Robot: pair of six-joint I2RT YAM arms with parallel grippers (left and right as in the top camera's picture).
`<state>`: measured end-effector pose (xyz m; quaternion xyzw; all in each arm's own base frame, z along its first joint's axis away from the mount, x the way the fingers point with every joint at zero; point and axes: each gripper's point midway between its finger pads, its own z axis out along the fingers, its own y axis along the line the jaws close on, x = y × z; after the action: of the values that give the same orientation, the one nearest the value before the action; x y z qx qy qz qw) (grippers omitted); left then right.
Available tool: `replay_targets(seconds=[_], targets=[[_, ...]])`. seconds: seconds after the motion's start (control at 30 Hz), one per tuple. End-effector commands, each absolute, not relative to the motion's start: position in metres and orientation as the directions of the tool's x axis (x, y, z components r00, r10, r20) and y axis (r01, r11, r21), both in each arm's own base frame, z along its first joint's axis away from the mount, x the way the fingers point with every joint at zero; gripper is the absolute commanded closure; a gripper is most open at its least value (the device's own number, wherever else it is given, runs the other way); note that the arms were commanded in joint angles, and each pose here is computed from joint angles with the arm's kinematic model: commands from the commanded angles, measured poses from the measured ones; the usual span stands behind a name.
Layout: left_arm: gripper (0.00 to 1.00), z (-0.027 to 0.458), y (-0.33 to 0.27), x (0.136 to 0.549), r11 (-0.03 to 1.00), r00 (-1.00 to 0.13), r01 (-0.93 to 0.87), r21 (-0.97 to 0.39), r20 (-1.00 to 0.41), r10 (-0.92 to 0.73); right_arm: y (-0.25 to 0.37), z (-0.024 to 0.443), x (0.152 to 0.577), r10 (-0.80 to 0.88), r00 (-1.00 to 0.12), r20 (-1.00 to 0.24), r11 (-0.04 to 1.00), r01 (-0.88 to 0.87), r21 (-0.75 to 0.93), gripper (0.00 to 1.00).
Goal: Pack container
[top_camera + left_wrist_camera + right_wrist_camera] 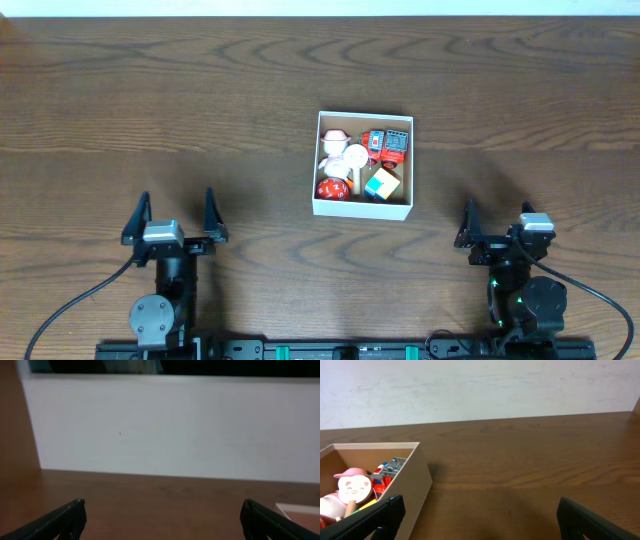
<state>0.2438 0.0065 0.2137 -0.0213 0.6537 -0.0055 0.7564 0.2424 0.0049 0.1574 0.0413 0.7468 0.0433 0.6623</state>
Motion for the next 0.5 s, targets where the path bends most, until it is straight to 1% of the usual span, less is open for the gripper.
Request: replay_targets(seconds=[0.0,0.1,0.27,0.47], targets=[[0.02,0.204,0.002,0.245,0.999,0.119,0.000,-0.039,-0.992,-0.039,0.008,0.155,0.242,0.108,-0.122,-0.987,0.994,-0.009,0.110,0.01],[0.02,0.195,0.002,0.246,0.999,0.083,-0.001,-0.040,-0.996,-0.040,0.008,0.155,0.242,0.108,-0.122,-0.987,0.994,-0.009,0.110,0.01],[0.02,0.168,0.002,0.247,0.999,-0.027,-0.007,-0.042,-0.999,-0.042,0.008,0.155,0.242,0.108,-0.121,-0.987,0.994,-0.009,0.110,0.01],[0.02,0.146,0.003,0.245,0.999,-0.116,-0.011,-0.043,-0.992,-0.044,0.008,0.155,0.242,0.108,-0.122,-0.987,0.994,-0.009,0.110,0.01]])
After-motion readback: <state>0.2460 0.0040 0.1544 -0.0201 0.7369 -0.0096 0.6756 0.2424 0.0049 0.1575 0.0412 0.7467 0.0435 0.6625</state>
